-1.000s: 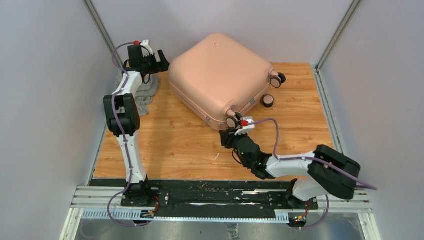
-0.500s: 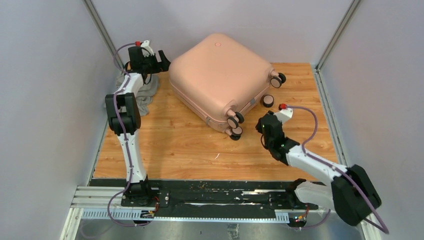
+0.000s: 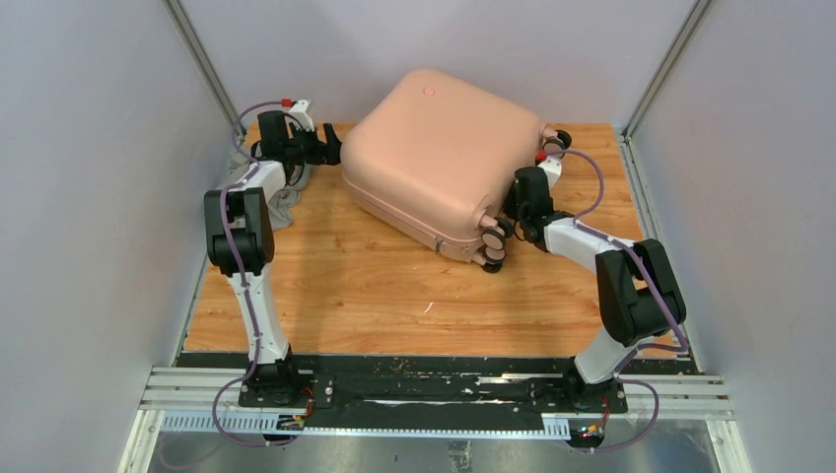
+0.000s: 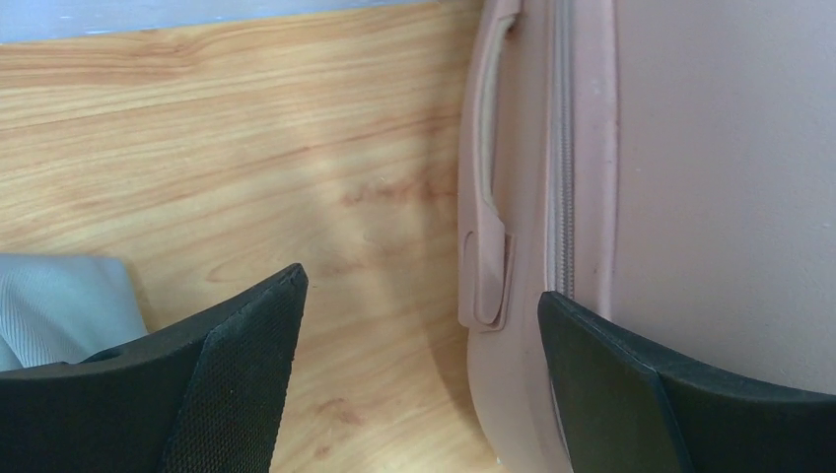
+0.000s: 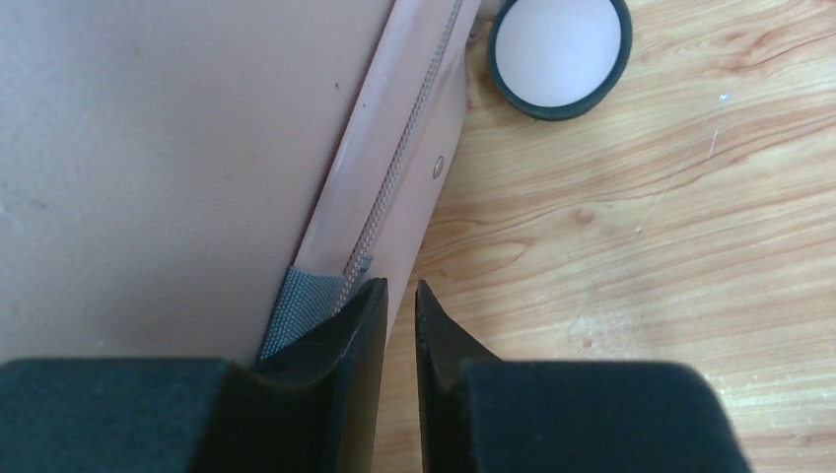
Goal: Pack the luggage
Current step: Zip the luggage at the center of the board.
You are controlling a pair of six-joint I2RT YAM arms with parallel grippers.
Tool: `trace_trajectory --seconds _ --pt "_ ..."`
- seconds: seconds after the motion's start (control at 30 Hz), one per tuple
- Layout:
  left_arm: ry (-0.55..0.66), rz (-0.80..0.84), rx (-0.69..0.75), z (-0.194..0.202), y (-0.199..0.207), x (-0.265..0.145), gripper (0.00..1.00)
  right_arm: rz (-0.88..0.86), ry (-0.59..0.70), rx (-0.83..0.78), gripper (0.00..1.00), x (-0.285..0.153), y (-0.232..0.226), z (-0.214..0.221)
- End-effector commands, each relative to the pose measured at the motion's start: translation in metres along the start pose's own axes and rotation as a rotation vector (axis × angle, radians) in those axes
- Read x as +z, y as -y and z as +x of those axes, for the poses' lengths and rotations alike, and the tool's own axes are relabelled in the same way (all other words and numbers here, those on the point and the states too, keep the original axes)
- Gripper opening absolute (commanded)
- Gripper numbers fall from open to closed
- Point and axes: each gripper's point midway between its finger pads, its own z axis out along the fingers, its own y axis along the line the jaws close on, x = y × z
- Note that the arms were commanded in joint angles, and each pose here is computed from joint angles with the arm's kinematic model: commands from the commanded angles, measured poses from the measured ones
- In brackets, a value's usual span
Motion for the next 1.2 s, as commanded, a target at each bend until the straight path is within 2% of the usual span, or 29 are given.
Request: trace_trajectory --seconds 0.0,0.13,0.27,0.33,0.43,0.57,0.7,0.83,0.9,1.0,1.17 --pt "-0.112 0.411 0.065 0.032 0.122 -0.013 0.92 -0.295 -0.015 -0.022 0.22 -0.007 -0.072 -0.012" --pt "-0.134 0.482 0.112 0.051 0.140 -0.039 0.92 -0.393 -0.043 -0.023 0.22 -0.007 -0.090 -0.005" --pt "-0.242 0.501 0.212 0.082 0.144 -0.066 0.91 -0.486 -0.070 -0.017 0.21 -0.006 -0.110 0.000" --pt "-0.290 0.488 0.204 0.097 0.142 -0.079 0.91 -0.529 -0.080 -0.024 0.22 -0.006 -0.122 0.001" --pt "-0.306 0.419 0.175 0.103 0.128 -0.093 0.91 -0.607 -0.098 -0.053 0.22 -0.008 -0.143 0.001" --pt "-0.288 0.226 0.131 0.084 0.088 -0.113 0.89 -0.631 -0.106 -0.103 0.28 -0.010 -0.148 -0.003" --pt "-0.220 0.118 0.134 0.063 0.072 -0.144 0.88 -0.482 -0.075 -0.131 0.41 -0.011 -0.103 -0.021" --pt "-0.200 0.037 0.176 0.055 0.071 -0.164 0.88 -0.235 -0.024 -0.019 0.55 -0.029 -0.023 -0.033" --pt "-0.195 0.007 0.174 0.053 0.071 -0.170 0.88 -0.126 -0.002 0.040 0.61 -0.046 0.018 -0.025" --pt "-0.186 -0.025 0.163 0.049 0.070 -0.174 0.89 -0.092 0.024 0.071 0.67 -0.080 0.042 -0.017" --pt "-0.166 -0.075 0.124 0.041 0.063 -0.178 0.89 -0.119 -0.074 0.079 0.70 -0.131 0.058 0.026"
